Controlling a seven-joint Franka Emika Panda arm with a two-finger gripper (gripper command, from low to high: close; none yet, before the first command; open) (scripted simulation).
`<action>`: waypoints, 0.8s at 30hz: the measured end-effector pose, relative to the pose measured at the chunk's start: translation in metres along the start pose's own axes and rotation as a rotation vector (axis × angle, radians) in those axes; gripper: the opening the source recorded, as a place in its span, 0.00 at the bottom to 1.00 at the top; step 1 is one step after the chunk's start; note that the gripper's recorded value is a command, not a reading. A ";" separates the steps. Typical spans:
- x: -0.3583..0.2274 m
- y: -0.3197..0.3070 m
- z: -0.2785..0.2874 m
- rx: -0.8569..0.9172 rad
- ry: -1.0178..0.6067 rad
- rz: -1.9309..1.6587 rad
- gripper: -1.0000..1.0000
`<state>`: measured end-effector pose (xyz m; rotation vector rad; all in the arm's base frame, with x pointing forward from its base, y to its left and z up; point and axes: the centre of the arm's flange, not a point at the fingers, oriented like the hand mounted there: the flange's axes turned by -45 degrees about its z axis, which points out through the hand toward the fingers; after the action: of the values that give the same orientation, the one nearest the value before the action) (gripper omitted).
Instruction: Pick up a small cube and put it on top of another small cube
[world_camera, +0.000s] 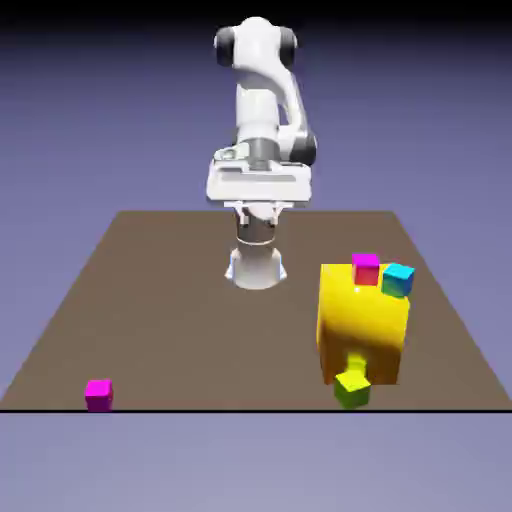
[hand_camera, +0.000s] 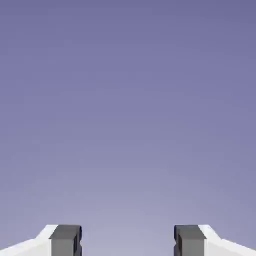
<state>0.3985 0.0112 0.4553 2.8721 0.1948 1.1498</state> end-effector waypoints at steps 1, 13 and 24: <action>0.004 -0.005 0.007 0.004 -0.029 -0.065 0.50; 0.036 -0.073 0.097 0.158 -0.354 -0.829 0.50; 0.038 -0.141 0.175 0.464 -0.560 -1.467 0.50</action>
<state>0.5318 0.1570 0.3426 2.0583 2.1542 -0.0144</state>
